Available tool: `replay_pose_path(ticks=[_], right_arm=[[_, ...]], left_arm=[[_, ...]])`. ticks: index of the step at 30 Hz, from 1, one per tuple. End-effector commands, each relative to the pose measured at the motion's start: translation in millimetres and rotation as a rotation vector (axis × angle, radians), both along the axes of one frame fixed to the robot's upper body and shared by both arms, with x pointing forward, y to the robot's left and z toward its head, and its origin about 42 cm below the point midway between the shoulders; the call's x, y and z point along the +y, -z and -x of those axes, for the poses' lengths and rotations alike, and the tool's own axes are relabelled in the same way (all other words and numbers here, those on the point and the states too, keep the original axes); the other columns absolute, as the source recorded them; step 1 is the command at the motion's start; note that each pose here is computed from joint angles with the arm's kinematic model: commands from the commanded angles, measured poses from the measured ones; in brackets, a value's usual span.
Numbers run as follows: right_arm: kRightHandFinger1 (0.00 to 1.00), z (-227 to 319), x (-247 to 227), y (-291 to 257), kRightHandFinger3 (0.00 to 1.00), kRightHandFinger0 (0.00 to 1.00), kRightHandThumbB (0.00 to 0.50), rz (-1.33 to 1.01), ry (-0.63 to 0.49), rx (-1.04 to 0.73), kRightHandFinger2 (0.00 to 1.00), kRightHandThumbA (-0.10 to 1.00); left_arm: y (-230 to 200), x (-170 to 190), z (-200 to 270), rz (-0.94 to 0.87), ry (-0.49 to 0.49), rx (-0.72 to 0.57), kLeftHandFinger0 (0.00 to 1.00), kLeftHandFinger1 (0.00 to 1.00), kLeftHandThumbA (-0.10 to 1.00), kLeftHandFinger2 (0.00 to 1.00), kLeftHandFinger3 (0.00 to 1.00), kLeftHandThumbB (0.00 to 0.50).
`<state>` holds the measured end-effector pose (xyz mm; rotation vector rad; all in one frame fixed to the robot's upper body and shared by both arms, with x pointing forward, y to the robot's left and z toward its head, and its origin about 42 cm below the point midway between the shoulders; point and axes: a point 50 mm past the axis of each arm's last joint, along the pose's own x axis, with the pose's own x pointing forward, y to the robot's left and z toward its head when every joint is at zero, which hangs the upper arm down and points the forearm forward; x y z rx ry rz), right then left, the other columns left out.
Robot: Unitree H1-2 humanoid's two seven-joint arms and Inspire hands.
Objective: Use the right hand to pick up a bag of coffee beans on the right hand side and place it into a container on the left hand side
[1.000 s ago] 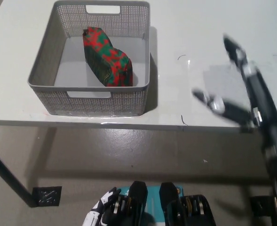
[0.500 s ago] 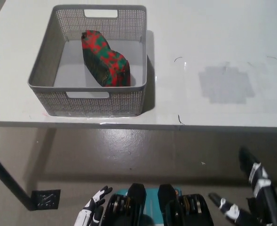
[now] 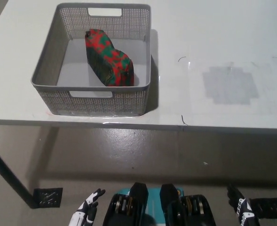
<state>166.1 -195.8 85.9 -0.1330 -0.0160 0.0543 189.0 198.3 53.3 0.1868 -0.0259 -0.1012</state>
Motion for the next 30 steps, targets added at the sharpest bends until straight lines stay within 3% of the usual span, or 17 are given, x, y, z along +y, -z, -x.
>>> replay_pose_path(ticks=[1, 6, 9, 12, 16, 19, 22, 24, 30], right_arm=[[1.0, 11.6, 5.6, -10.2, 1.0, 1.0, 0.311, -0.038, 0.059, -0.262, 1.0, 1.0], [1.0, 8.7, 7.6, -11.9, 1.0, 1.0, 0.33, -0.044, 0.053, -0.272, 1.0, 1.0], [1.0, 12.2, 9.8, -13.6, 1.0, 1.0, 0.361, -0.059, 0.057, -0.273, 1.0, 1.0], [1.0, 9.6, 11.5, -15.2, 1.0, 1.0, 0.372, -0.059, 0.067, -0.284, 1.0, 1.0], [1.0, 4.3, 8.1, -20.9, 1.0, 1.0, 0.359, -0.038, 0.081, -0.315, 1.0, 1.0], [1.0, -6.5, 5.2, -24.7, 1.0, 1.0, 0.314, -0.025, 0.086, -0.345, 1.0, 1.0], [1.0, -15.7, 3.9, -30.3, 1.0, 1.0, 0.326, -0.026, 0.09, -0.377, 1.0, 1.0], [1.0, -21.5, 1.5, -32.9, 1.0, 1.0, 0.324, -0.025, 0.101, -0.393, 1.0, 0.99], [1.0, -28.2, -1.0, -32.9, 1.0, 1.0, 0.344, -0.016, 0.102, -0.402, 1.0, 1.0]], left_arm=[[-14.0, 6.6, -3.5, 0.001, -0.029, -0.08, 1.0, 1.0, 1.0, 1.0, 1.0, 0.364], [-24.0, 8.2, -9.5, -0.021, -0.017, -0.123, 1.0, 1.0, 1.0, 1.0, 1.0, 0.366], [-29.3, 10.6, -8.8, -0.037, -0.023, -0.159, 1.0, 1.0, 1.0, 1.0, 1.0, 0.329], [-36.1, 12.6, -12.0, -0.045, -0.026, -0.182, 1.0, 1.0, 1.0, 1.0, 1.0, 0.341], [-47.6, 9.4, -18.8, -0.047, -0.007, -0.204, 1.0, 1.0, 1.0, 1.0, 1.0, 0.342], [-55.5, 6.2, -28.1, -0.028, -0.004, -0.215, 1.0, 1.0, 1.0, 1.0, 1.0, 0.325], [-64.3, 4.9, -38.8, -0.048, -0.005, -0.244, 1.0, 1.0, 1.0, 1.0, 1.0, 0.321], [-66.3, 2.3, -44.8, -0.052, -0.012, -0.255, 1.0, 1.0, 1.0, 1.0, 1.0, 0.285], [-70.4, -3.6, -47.9, -0.043, -0.014, -0.252, 1.0, 1.0, 1.0, 1.0, 1.0, 0.305]])
